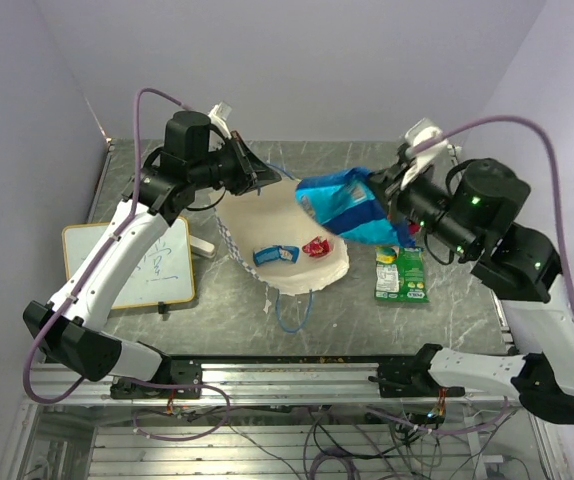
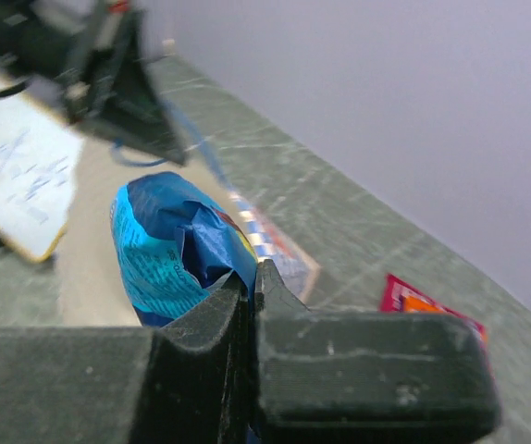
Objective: Take the snacks out of the paper bag
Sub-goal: Place the snack at the center of the board.
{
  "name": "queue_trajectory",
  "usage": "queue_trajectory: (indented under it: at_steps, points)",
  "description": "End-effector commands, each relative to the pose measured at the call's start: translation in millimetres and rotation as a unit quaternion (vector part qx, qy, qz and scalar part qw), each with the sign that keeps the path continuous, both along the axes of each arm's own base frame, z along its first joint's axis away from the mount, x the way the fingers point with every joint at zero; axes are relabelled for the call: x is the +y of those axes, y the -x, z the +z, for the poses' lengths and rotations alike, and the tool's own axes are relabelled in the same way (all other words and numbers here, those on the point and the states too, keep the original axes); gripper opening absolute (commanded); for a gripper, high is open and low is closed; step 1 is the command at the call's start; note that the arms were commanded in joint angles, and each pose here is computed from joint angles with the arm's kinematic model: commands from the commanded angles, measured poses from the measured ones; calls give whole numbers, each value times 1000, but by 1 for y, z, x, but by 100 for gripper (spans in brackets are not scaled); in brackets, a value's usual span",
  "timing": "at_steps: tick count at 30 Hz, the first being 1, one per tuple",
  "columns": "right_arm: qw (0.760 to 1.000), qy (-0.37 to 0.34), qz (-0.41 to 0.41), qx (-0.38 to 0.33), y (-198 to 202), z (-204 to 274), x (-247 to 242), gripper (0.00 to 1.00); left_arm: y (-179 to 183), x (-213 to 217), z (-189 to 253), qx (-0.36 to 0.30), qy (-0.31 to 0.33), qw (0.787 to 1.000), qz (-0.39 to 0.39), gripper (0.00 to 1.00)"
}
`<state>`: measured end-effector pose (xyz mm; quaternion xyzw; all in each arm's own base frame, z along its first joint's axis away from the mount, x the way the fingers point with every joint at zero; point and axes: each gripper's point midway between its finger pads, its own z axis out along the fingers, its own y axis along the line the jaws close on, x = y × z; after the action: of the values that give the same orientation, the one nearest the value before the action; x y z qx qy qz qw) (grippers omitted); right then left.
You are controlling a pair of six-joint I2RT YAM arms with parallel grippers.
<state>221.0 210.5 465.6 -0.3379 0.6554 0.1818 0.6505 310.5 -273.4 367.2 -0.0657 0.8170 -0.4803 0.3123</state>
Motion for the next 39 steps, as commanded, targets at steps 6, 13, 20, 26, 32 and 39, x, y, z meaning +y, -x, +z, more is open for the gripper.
queue_trajectory:
  at_steps: [6, 13, 20, 26, 32, 39]
  points:
    - [909, 23, -413, -46, -70, 40, -109, 0, -3, 17, -3, -2, -17, 999, 27, 7]
    - [874, 149, -460, 47, -127, -66, -139, 0, 0, 19, 3, -6, -13, 999, 31, 7]
    - [868, 326, -375, -9, -115, -141, -162, 0, -1, 20, 4, -10, -14, 999, 29, 7]
    - [867, 404, -290, 7, -112, -183, -189, 0, -5, 14, 1, -7, -9, 1000, 12, 7]
    - [874, 439, -209, -13, -122, -211, -195, 0, -6, 9, -3, -4, -5, 1000, -5, 7]
    - [836, 529, -138, -50, -137, -236, -186, 0, -4, 12, -7, 2, -3, 1000, -17, 7]
